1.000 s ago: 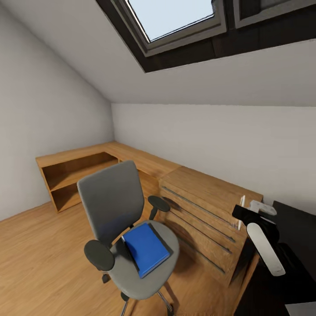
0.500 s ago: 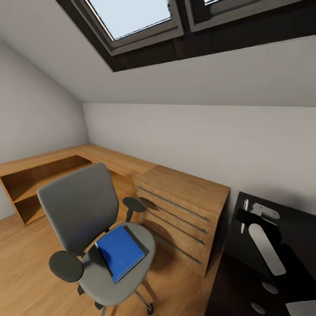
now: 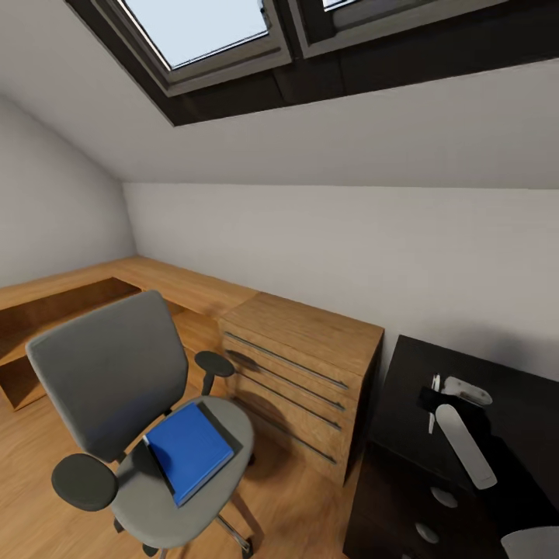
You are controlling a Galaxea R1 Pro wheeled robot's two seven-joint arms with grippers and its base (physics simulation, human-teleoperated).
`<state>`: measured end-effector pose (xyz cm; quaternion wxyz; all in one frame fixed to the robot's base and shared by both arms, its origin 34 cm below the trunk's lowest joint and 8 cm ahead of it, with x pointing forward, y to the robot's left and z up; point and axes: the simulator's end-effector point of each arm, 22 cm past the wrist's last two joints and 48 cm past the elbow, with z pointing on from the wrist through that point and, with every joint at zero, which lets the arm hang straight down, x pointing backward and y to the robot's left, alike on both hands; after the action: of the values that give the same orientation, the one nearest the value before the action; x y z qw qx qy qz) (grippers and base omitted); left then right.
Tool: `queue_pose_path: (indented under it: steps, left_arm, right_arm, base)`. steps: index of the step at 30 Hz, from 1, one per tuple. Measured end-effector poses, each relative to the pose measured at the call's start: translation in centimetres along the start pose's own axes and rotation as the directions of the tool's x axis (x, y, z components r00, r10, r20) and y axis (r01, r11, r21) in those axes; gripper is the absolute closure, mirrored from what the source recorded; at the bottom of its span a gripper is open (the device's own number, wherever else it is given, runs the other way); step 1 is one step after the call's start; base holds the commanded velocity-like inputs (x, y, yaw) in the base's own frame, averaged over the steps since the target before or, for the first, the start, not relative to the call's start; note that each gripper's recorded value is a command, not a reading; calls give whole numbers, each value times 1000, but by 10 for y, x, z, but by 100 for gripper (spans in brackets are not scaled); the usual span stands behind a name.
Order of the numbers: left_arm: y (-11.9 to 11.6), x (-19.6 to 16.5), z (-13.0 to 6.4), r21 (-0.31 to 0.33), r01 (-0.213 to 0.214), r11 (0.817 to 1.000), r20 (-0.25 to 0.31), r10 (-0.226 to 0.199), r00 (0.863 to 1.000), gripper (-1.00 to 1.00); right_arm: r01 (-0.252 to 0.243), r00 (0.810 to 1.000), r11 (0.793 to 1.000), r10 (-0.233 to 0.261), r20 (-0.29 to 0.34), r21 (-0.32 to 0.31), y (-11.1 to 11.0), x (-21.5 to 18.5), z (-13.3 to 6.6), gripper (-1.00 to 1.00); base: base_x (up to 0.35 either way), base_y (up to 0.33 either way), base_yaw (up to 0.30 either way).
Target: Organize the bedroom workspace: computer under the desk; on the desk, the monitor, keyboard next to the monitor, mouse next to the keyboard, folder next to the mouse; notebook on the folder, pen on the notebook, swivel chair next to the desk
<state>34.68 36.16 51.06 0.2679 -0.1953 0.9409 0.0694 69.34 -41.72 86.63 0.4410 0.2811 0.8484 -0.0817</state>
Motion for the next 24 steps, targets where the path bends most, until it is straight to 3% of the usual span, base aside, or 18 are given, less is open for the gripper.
queue_pose_path:
  steps: [5,11,14,24]
  left_arm:
    - [0,-2,0,0,1,1000,9,-1,1000,-100]
    - [0,-18,-1,-1,10,1000,85,-10,996,-100]
    - [1,-22,-1,-1,12,1000,100,-12,995,-100]
    - [0,-23,-1,0,13,1000,105,-13,994,-100]
  right_arm:
    - [7,999,1000,-6,-32,20,-7,13,8,100]
    - [18,996,999,-14,-87,43,-17,35,21,100]
    - [20,993,1000,-17,-113,21,-14,44,29,100]
    - [9,982,1000,-8,-189,9,-14,61,53,100]
  base:
    - [0,0,0]
    - [0,0,0]
    - [0,0,0]
    - [154,0,0]
